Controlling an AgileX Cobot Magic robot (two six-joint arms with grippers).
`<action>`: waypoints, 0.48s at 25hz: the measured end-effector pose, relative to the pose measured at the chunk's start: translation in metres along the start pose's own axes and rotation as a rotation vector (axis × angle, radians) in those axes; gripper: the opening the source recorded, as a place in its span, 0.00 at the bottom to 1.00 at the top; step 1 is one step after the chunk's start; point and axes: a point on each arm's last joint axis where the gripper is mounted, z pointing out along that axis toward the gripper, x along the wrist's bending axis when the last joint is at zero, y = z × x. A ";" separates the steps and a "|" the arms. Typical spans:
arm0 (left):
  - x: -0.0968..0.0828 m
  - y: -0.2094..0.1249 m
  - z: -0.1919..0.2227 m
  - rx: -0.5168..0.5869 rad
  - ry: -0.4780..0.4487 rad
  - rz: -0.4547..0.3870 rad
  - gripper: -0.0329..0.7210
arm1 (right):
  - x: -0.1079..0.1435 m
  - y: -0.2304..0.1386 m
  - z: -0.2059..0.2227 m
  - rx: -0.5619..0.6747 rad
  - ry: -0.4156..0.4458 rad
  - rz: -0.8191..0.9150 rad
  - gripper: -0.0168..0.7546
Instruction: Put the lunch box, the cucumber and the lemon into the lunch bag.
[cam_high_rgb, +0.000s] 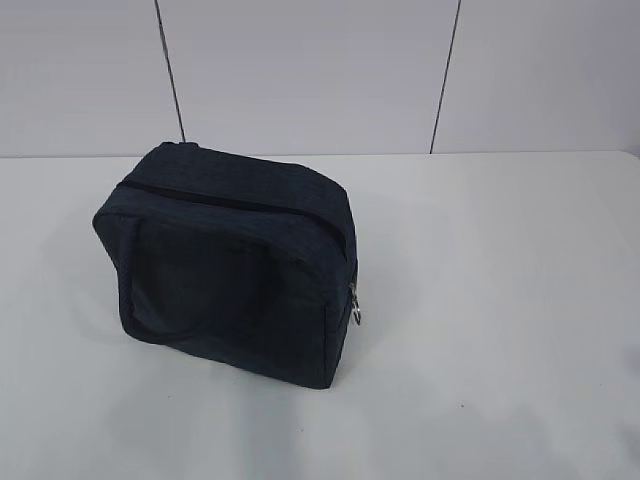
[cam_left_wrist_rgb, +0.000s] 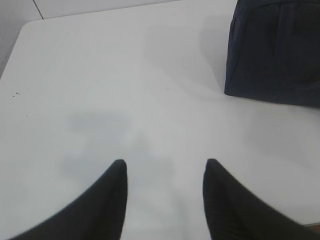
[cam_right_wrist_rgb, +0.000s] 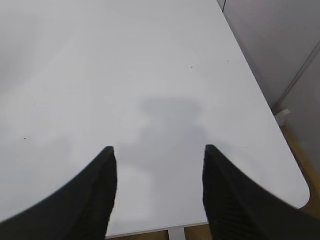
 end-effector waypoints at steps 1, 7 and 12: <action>0.000 0.000 0.000 0.000 0.000 0.000 0.52 | 0.000 0.000 0.000 0.000 0.000 0.000 0.57; 0.000 0.000 0.000 0.000 0.001 0.000 0.52 | 0.000 0.000 0.000 0.000 0.000 0.000 0.57; 0.001 0.000 0.000 0.000 0.013 -0.013 0.52 | 0.000 0.000 0.000 0.000 0.000 0.000 0.57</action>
